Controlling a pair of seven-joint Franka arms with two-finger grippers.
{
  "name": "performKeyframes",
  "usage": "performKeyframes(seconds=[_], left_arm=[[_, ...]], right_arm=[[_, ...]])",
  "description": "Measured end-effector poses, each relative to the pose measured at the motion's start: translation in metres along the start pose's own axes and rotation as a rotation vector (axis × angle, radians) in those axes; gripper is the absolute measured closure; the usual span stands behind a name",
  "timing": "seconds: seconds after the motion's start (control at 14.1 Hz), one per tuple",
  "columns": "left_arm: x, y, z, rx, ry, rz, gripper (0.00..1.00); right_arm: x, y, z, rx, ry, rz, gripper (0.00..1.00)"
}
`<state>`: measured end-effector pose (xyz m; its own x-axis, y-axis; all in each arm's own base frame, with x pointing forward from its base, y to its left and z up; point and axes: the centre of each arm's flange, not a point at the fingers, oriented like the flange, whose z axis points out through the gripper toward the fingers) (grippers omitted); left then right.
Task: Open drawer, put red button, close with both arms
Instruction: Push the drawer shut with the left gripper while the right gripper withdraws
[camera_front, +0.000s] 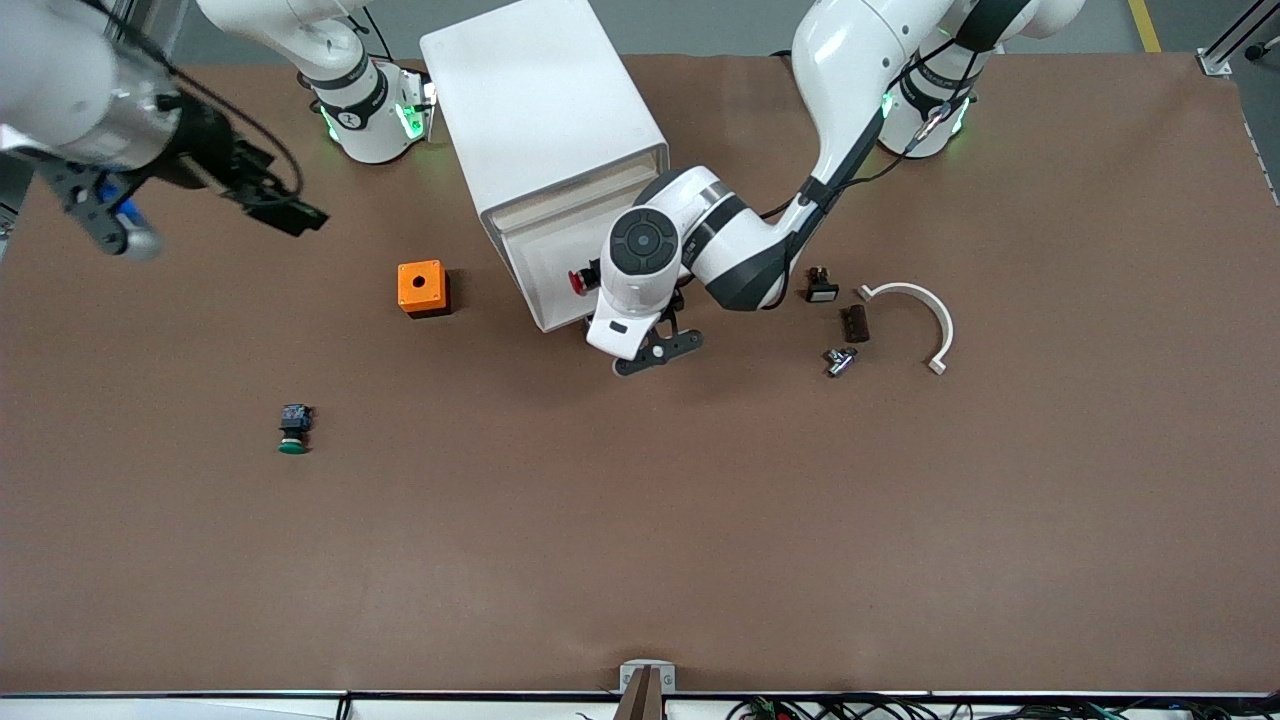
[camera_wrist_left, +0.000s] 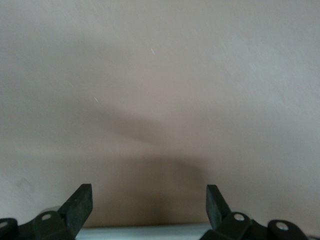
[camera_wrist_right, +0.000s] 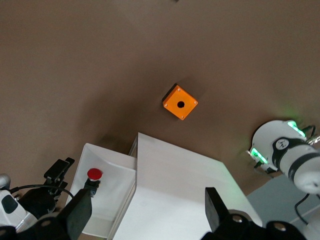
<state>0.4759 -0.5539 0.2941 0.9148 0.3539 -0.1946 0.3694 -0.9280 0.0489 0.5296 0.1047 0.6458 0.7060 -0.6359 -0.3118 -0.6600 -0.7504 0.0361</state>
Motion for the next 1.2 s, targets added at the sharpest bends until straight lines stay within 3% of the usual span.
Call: performKeyframes(seconds=[0.14,0.28,0.5,0.71,0.99,1.2], left_arm=[[-0.023,0.01,0.002,-0.025,-0.026,0.011,0.0],[-0.049,0.018,0.007,-0.024,-0.035,0.008,0.0],[-0.091,0.029,0.015,-0.017,-0.04,0.025,0.0],[-0.129,0.036,0.022,-0.015,-0.072,0.043,0.0],[-0.127,0.036,0.024,-0.038,-0.155,-0.002,0.0],[-0.124,0.035,0.024,-0.042,-0.167,-0.009,0.0]], right_arm=[[0.04,0.034,-0.008,0.01,0.011,-0.099,0.0],[0.066,0.059,-0.014,-0.013,0.056,-0.185,0.0],[0.081,0.069,-0.02,-0.057,0.137,-0.275,0.0],[0.089,0.072,-0.025,-0.055,0.178,-0.313,0.0],[0.098,0.076,-0.032,-0.063,0.243,-0.36,0.0],[0.109,0.086,-0.036,-0.068,0.266,-0.42,0.0]])
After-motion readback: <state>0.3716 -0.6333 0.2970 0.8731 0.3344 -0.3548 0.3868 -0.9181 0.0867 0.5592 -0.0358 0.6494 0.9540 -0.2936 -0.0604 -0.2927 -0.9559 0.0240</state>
